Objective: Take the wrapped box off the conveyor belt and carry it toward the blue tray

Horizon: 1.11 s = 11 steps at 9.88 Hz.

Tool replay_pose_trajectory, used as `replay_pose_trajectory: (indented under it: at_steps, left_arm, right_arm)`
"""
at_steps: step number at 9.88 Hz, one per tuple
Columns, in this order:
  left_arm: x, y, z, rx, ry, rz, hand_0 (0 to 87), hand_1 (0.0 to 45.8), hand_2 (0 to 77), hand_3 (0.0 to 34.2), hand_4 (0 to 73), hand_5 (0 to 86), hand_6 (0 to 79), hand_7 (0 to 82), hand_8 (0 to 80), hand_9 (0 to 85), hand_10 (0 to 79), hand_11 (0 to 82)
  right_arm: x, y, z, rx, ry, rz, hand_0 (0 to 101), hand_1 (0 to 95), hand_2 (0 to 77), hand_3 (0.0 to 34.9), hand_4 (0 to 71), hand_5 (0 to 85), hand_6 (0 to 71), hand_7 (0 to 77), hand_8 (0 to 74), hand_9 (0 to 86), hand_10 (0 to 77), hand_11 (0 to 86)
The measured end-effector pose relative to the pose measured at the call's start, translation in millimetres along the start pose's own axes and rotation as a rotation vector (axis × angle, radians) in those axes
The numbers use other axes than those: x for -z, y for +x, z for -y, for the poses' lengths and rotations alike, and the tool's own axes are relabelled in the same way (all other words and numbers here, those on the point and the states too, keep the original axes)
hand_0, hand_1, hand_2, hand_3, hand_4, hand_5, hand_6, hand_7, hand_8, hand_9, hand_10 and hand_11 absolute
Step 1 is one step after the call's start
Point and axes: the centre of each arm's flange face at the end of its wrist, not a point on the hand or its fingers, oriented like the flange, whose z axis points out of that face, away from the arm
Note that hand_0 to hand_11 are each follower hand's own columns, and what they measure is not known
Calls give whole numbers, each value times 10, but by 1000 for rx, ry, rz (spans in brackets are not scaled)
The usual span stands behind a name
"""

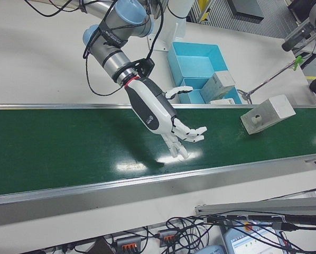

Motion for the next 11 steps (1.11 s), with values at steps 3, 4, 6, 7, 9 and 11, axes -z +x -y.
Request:
replay_pose_trajectory:
  at_steps: [3,4,6,7,9,11]
  left_arm:
    - [0,0,0,0,0,0,0,0,5,0,0,11,0,0,0,0,5,0]
    - [0,0,0,0,0,0,0,0,5,0,0,11,0,0,0,0,5,0]
    - [0,0,0,0,0,0,0,0,5,0,0,11,0,5,0,0,5,0]
    - [0,0,0,0,0,0,0,0,5,0,0,11,0,5,0,0,5,0]
    - [0,0,0,0,0,0,0,0,5,0,0,11,0,5,0,0,5,0]
    - [0,0,0,0,0,0,0,0,5,0,0,11,0,0,0,0,5,0]
  right_arm:
    - [-10,11,2,7,0,-4,485,158,158,173,98,322,38,235,0,54,0,11]
    - [-18,18,-15,8,-3,-5,485,158,158,173,98,322,38,235,0,54,0,11]
    - [-4,20,6,8,1,-6,485,153,175,169,98,322,38,240,0,60,0,11]
    - [6,29,23,9,4,-8,485,158,175,170,98,322,38,240,0,60,0,11]
    - [15,57,46,9,9,-13,485,158,164,171,60,322,38,240,0,54,0,11]
    - [22,78,69,9,13,-16,484,136,147,171,87,322,38,229,0,54,0,16]
